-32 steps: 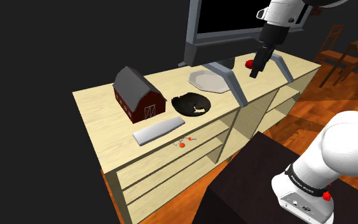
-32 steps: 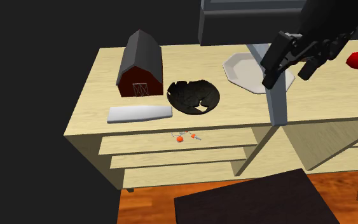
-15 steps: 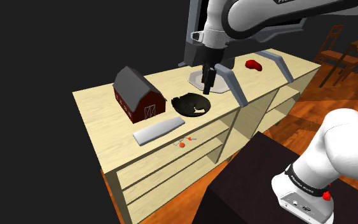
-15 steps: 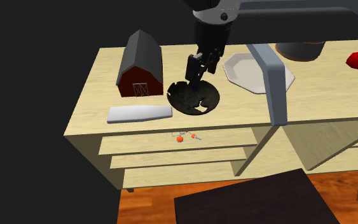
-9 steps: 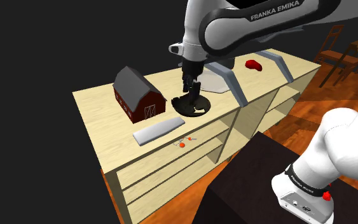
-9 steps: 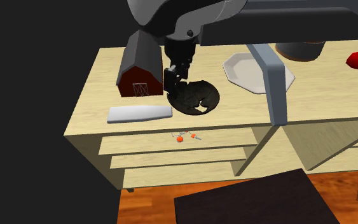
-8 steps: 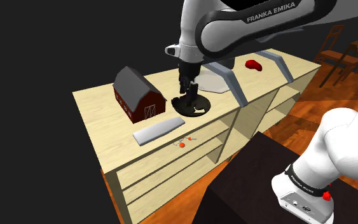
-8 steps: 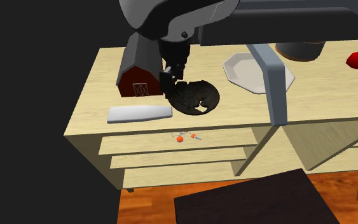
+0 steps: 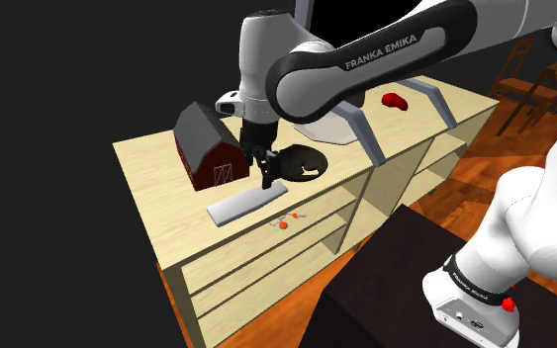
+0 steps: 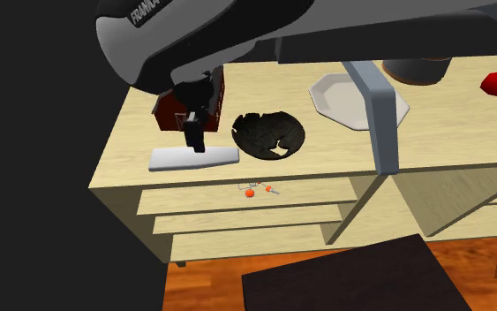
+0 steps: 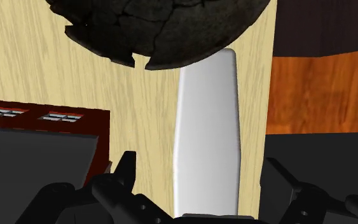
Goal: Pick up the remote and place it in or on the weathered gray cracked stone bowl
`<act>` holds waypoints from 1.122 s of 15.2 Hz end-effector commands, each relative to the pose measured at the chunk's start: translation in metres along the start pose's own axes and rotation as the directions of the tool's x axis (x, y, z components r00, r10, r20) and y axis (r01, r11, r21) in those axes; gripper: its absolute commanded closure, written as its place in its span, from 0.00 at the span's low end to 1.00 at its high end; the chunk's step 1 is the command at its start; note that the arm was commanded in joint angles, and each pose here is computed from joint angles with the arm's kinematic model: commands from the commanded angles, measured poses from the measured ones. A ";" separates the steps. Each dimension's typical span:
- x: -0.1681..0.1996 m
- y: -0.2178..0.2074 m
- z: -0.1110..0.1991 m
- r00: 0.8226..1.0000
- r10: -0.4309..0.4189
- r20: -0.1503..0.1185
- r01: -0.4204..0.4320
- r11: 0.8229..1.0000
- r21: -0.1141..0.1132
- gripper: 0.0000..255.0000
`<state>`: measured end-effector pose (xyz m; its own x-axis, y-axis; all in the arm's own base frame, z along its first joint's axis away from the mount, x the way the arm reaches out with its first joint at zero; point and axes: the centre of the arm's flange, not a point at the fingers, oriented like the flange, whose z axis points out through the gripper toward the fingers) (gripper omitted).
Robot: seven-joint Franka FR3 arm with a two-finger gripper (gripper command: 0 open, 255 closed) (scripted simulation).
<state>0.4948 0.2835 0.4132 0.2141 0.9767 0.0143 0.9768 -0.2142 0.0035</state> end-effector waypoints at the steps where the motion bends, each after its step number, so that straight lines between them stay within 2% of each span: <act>1: 0.022 -0.014 0.019 0.997 -0.080 0.006 0.079 0.997 0.013 0.00; 9: 0.021 -0.014 0.059 0.997 -0.080 0.006 0.079 0.997 0.013 0.00; 16: 0.021 -0.014 0.059 0.997 -0.080 0.006 0.079 0.997 0.013 0.00; 17: 0.024 -0.010 0.054 0.997 -0.079 0.008 0.079 0.997 0.012 1.00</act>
<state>0.4938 0.3050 0.4070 0.1398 0.9881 0.0648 0.9862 -0.1448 0.0806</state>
